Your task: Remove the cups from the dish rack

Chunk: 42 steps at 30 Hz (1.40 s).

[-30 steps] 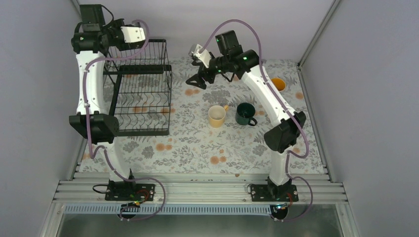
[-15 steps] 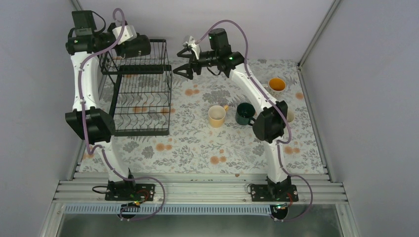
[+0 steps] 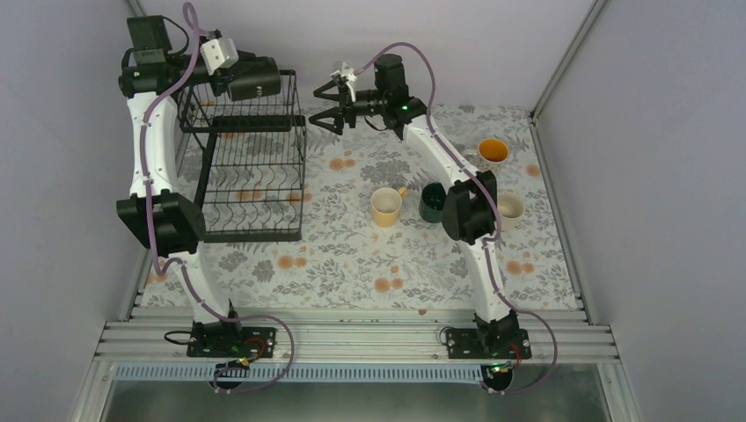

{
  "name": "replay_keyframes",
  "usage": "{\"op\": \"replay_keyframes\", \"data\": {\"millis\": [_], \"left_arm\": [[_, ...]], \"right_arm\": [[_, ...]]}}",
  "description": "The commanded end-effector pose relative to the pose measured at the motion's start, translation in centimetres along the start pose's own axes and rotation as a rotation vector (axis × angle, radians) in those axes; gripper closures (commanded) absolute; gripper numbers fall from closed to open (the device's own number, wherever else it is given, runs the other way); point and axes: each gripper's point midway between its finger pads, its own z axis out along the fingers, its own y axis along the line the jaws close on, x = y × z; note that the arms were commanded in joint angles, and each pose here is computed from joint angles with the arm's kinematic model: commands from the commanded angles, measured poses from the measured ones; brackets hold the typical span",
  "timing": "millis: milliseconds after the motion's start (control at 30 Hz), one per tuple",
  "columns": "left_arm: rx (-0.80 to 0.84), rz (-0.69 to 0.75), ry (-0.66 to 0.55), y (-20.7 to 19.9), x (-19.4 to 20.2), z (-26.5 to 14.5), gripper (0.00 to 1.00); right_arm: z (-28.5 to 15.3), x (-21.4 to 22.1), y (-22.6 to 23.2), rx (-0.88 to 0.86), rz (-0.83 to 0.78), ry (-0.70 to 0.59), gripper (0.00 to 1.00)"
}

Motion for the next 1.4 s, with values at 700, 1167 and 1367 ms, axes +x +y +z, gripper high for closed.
{"op": "replay_keyframes", "data": {"millis": [700, 1167, 1367], "left_arm": [[0.213, 0.016, -0.239, -5.5, -8.1, 4.7, 0.98], [0.284, -0.02, -0.284, -7.8, -9.4, 7.9, 0.41], [0.17, 0.058, -0.185, -6.4, -10.0, 7.1, 0.0]], "right_arm": [[-0.9, -5.0, 4.2, -0.112, -0.107, -0.075, 0.0], [-2.8, -6.8, 7.6, -0.143, -0.073, -0.067, 0.97], [-5.9, -8.8, 6.8, 0.08, -0.113, 0.001, 0.97]]}}
